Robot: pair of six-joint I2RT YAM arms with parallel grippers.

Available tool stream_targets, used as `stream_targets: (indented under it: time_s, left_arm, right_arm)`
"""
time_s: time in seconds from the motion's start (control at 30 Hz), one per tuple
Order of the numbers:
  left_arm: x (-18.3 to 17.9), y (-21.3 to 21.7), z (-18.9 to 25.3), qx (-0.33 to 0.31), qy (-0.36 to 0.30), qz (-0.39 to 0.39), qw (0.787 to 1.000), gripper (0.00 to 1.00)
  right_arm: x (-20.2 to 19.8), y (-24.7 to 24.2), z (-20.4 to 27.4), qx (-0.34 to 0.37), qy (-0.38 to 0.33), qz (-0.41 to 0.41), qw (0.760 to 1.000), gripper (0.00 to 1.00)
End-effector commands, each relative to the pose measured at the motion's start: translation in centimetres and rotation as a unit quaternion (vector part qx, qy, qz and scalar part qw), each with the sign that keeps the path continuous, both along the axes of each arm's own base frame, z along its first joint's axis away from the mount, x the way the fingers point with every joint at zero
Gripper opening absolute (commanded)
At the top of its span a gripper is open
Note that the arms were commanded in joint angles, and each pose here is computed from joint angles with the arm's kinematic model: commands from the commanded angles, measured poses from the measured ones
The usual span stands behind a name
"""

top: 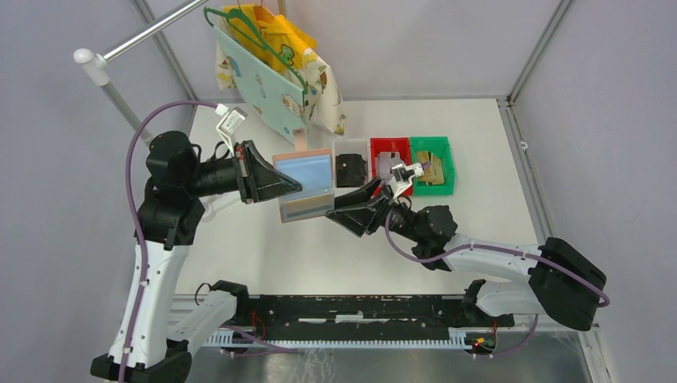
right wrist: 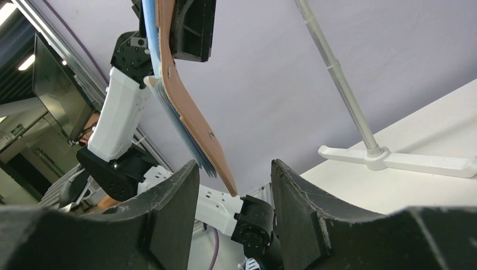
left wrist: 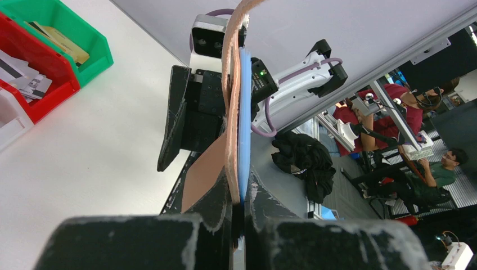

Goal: Take the credit cards out of the card holder
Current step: Remove the credit card from the card holder.

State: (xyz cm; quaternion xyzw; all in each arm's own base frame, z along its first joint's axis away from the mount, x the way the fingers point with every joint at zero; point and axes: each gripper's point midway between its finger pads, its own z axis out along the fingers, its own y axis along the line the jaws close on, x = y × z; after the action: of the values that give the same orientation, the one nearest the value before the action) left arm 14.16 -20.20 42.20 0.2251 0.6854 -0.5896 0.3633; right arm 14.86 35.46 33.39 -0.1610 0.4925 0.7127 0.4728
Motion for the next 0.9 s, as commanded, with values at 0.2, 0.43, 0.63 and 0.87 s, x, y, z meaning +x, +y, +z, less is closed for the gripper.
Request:
stream_targets:
  time_s: [0.2,0.43,0.63,0.87]
  left_arm:
    - [-1.2,0.0,2.3,-0.015,-0.029,-0.016,0.999,0.02]
    - [-1.2,0.1,2.3,-0.014,-0.033,-0.013,0.999,0.02]
    - [-0.9,0.3,0.9,0.010,-0.053,-0.001,0.999,0.45]
    - [-1.5,1.0,-2.0,0.055,-0.094,-0.001,0.994,0.70]
  right_arm:
    - [-0.7,0.2,5.9,0.095,-0.033,0.013,0.995,0.57]
    - [-1.2,0.5,6.1,0.105,-0.031,0.025,0.994,0.23]
    - [-0.9,0.2,6.5,0.104,-0.020,0.018,0.994,0.06]
    - [-0.7,0.6,6.8,0.090,0.001,0.022,0.996,0.00]
